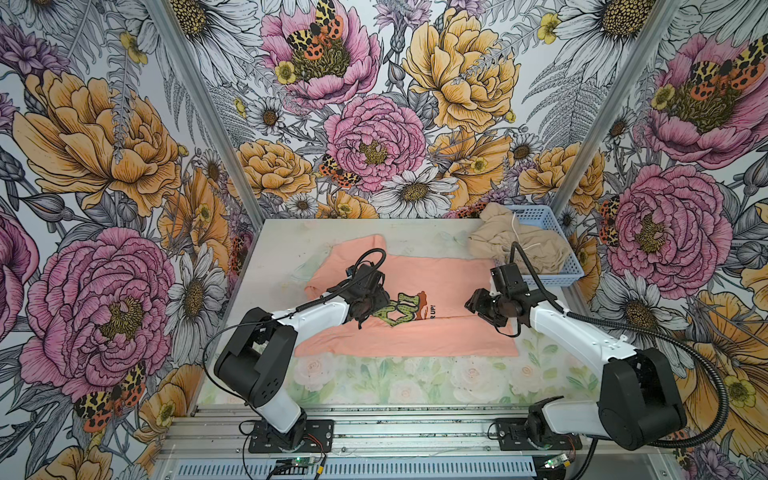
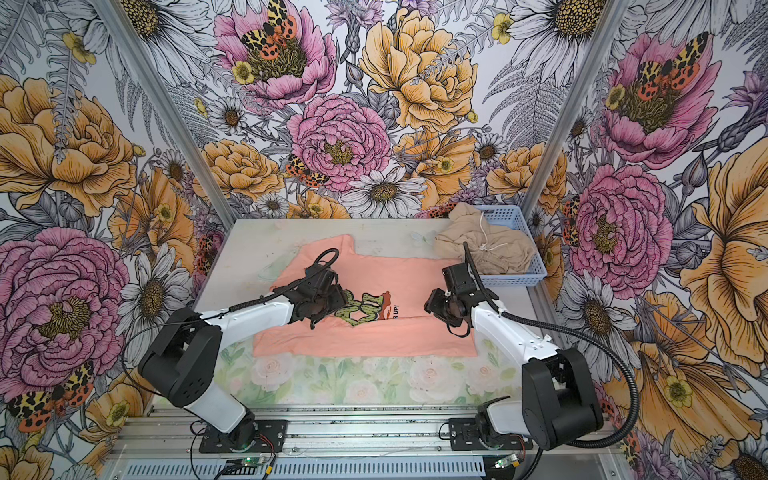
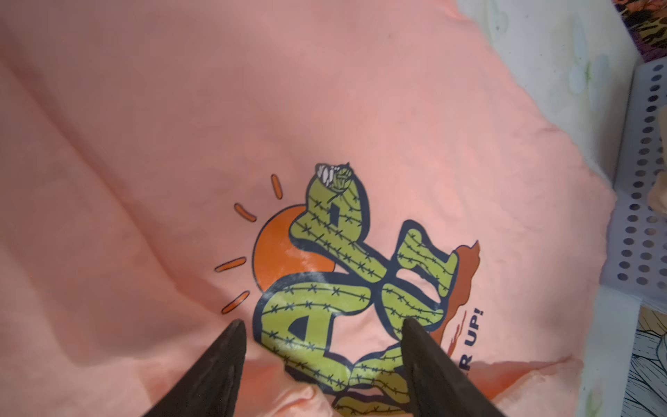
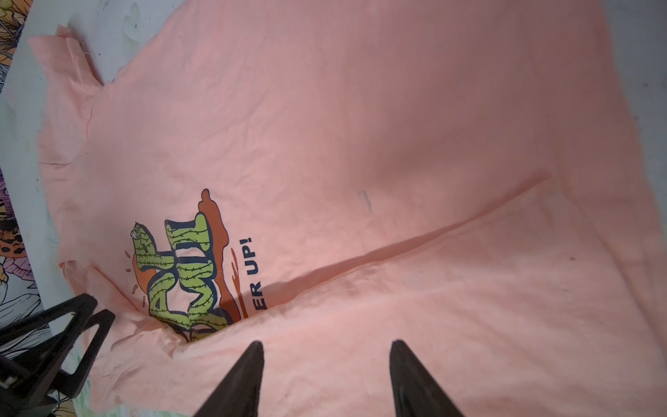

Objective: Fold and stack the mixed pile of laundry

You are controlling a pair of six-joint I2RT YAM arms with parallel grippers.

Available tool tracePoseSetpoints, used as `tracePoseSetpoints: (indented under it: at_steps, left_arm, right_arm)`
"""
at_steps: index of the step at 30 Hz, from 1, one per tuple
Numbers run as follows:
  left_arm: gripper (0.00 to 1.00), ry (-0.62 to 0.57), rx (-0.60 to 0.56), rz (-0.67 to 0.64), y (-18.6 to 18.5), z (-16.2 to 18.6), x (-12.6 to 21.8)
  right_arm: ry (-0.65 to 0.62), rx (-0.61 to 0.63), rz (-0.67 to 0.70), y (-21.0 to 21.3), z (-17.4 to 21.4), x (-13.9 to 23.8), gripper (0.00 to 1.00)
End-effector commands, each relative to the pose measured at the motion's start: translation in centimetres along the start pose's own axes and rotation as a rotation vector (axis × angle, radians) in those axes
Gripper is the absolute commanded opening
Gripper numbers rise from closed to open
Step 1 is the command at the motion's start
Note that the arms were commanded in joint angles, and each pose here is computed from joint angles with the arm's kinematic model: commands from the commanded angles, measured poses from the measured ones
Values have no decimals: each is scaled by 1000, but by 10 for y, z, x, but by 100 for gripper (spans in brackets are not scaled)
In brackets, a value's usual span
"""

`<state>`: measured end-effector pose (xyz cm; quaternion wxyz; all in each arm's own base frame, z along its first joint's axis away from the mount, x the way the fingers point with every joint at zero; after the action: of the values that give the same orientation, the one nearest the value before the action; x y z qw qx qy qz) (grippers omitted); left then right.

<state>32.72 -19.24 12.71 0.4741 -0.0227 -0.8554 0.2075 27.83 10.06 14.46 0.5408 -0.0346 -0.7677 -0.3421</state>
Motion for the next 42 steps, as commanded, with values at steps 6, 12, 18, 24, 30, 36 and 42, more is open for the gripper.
tracePoseSetpoints:
  at_steps: [6,12,18,24,30,36,42]
  left_arm:
    - [69,-86,-125,-25,-17,-34,23]
    - [72,43,-7,-64,18,8,36]
    - [81,84,100,-40,39,38,27]
    - [82,90,119,-20,39,43,9]
    - [82,75,111,1,30,34,3]
    - [82,47,94,1,25,18,0]
    - [82,-25,68,60,5,-10,-14]
  right_arm:
    - [-8,15,-19,2,0,7,58]
    - [6,19,-15,2,3,5,58]
    - [9,24,-10,4,1,2,58]
    - [-2,25,-18,6,0,5,58]
    - [-7,20,-16,3,2,7,58]
    - [-5,15,-11,2,3,6,58]
    - [-4,20,-9,4,0,4,58]
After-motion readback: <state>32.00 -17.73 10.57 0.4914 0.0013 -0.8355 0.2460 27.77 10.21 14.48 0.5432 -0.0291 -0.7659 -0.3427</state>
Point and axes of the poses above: each gripper's point midway between its finger pads, its own x axis back along the fingers, its own y axis along the line the jaws close on, z = x × y, the point moved 6 cm from there along x, back along the fingers, and after that the axes turned 8 degrees about -x, right-handed, at the moved point
